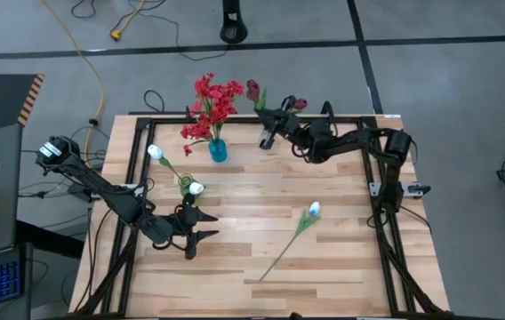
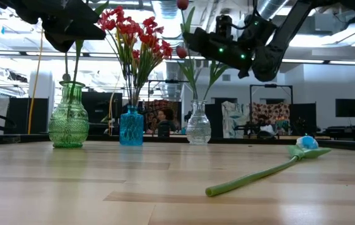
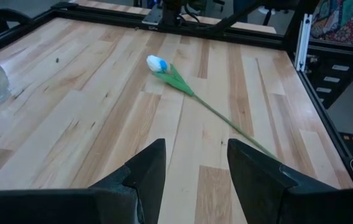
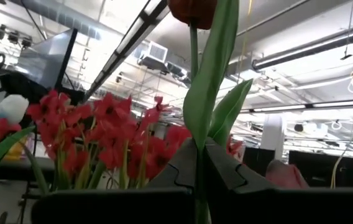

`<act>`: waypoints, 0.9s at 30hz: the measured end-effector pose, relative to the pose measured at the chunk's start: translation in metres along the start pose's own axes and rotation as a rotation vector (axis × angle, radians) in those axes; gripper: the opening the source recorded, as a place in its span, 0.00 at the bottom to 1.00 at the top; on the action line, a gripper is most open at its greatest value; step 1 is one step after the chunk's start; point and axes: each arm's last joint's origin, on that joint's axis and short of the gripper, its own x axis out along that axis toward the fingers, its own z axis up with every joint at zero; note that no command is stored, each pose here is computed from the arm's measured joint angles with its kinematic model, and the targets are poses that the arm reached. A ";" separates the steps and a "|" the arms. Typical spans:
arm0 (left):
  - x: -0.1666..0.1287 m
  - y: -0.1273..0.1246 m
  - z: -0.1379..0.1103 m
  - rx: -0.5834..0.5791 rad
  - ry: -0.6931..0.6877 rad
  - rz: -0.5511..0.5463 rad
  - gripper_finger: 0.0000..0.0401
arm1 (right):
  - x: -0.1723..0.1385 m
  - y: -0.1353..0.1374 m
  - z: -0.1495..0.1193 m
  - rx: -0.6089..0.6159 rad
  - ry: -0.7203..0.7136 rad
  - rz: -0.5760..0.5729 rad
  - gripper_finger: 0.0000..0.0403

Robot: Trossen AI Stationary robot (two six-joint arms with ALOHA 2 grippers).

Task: Sort flowers into vase by color
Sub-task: Put the red tulip into the transparent vase

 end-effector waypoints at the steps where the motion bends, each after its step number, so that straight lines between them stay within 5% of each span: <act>1: 0.000 0.000 0.000 0.000 0.000 0.000 0.40 | 0.000 -0.001 0.000 -0.001 0.000 -0.003 0.10; 22: 0.000 0.000 0.000 -0.001 0.000 0.000 0.40 | -0.001 -0.005 -0.013 -0.005 0.124 0.007 0.13; 27: 0.000 0.000 0.000 -0.001 0.000 0.001 0.40 | -0.001 -0.005 -0.013 -0.106 0.130 -0.007 0.14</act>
